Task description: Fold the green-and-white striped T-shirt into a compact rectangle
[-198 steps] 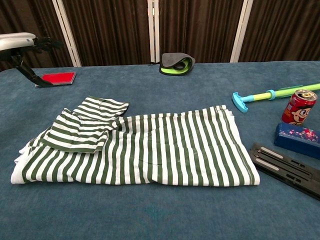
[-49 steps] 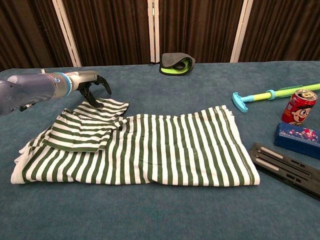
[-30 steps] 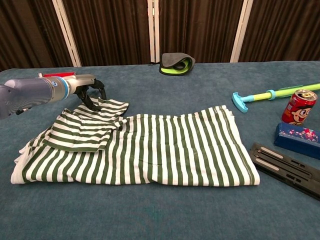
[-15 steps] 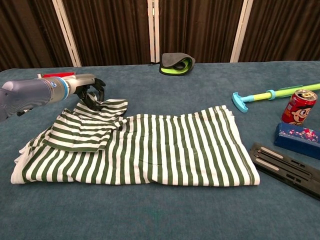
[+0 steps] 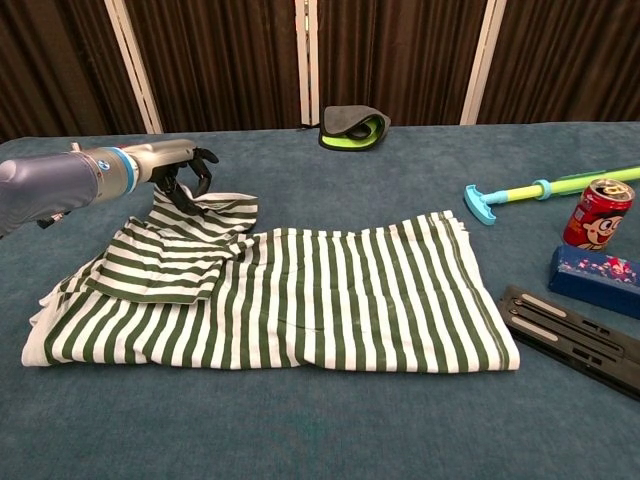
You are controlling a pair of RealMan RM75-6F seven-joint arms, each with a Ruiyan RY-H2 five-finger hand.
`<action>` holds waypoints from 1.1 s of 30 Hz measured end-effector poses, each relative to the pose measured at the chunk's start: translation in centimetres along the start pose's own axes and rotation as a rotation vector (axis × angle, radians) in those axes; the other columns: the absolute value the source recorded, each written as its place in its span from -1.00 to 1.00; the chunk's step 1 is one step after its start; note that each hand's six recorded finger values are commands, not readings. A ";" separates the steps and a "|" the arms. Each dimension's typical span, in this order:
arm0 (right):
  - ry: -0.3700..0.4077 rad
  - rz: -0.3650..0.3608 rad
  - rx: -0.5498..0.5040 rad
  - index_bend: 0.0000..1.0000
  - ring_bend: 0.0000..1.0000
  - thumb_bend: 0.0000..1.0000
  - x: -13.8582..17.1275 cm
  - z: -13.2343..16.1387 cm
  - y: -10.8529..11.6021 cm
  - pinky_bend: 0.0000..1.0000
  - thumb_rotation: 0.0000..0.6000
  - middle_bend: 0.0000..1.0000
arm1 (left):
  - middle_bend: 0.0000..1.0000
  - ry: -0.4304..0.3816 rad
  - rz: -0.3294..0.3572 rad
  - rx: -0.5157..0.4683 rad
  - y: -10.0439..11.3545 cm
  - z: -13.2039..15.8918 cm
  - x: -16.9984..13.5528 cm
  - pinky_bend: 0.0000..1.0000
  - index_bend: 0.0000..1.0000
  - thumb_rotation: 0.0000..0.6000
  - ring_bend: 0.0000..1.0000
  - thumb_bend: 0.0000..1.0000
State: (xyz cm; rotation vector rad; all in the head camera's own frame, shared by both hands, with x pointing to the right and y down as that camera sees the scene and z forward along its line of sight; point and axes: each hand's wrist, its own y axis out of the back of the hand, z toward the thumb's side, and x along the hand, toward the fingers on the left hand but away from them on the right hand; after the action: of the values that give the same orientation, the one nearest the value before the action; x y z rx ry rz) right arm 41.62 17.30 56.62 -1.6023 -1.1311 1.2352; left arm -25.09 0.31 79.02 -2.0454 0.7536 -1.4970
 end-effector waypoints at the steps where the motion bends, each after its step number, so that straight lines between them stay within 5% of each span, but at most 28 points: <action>1: 0.001 -0.001 -0.001 -0.66 -1.00 -1.00 0.0 0.0 0.0 -1.00 1.00 -1.00 | -1.00 -0.005 0.001 0.000 0.1 0.0 -0.1 -1.00 0.46 1.00 -1.00 -0.17; 33: 0.040 -0.002 -0.024 -0.61 -1.00 -1.00 0.5 1.2 0.4 -1.00 1.00 -1.00 | -1.00 -0.193 -0.016 0.132 -0.1 -1.5 -9.8 -1.00 0.49 1.00 -1.00 -0.10</action>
State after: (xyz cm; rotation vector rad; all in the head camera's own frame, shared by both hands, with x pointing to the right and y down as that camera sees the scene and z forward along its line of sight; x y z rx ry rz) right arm 40.62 17.78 55.87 -1.6366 -1.1264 1.1867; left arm -28.96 6.93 72.78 -2.0631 0.5496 -1.2976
